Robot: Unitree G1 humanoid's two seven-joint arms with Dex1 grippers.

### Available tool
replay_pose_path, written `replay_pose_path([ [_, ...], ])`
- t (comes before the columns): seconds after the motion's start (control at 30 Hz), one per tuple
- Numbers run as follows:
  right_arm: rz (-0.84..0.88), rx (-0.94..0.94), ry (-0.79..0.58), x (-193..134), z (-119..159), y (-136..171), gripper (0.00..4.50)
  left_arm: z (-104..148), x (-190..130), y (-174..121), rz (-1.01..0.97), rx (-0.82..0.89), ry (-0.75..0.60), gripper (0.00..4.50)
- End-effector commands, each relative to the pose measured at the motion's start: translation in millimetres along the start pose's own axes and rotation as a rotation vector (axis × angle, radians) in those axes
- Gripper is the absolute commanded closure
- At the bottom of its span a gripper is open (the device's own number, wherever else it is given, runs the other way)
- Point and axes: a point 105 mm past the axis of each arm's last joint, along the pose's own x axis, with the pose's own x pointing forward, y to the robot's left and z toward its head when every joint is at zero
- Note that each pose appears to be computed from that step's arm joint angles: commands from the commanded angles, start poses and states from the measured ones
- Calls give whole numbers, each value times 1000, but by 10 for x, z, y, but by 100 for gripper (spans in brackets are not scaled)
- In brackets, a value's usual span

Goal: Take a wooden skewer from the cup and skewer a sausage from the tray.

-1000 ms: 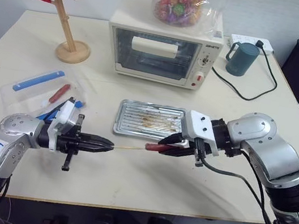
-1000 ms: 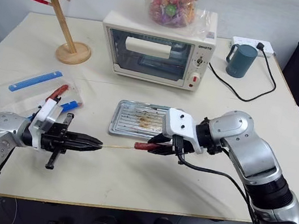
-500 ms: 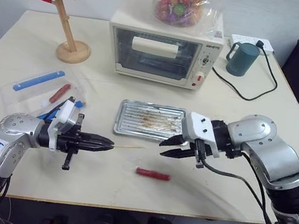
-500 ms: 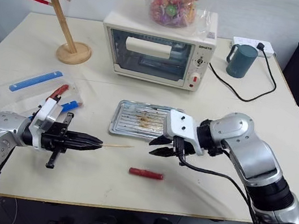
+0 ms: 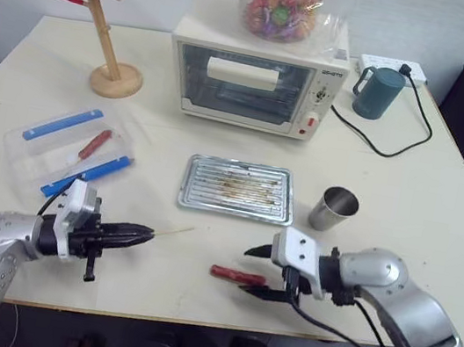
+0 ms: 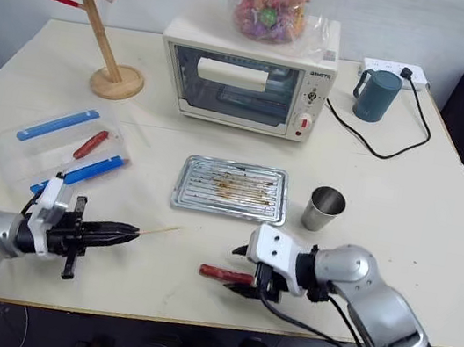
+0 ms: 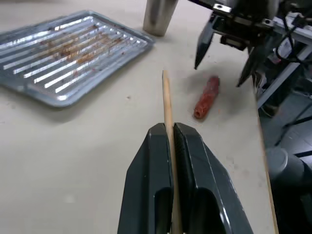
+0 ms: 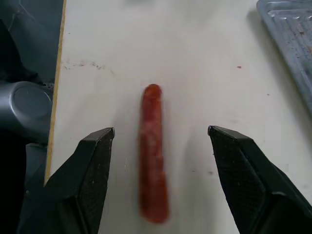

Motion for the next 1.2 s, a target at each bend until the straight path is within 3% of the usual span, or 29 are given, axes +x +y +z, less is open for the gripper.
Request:
replay_pose_path([
  [0.03, -24, -45, -30, 49, 67, 41, 130, 61, 10, -82, -13, 25, -13, 450],
  [0.53, -121, -51, 14, 186, -193, -116, 130, 65, 57, -107, -37, 21, -9, 450],
  [0.7, -92, -68, 14, 192, -223, -70, 260, 83, 85, -103, -38, 23, -17, 450],
  [0.87, -93, -77, 18, 193, -250, -73, 260, 88, 97, -88, -36, 25, -22, 450],
  [1.03, -102, -76, 23, 184, -270, -101, 365, 96, 105, -73, -34, 29, -24, 450],
  [1.2, -109, -79, 23, 169, -272, -130, 365, 100, 104, -62, -34, 32, -21, 450],
])
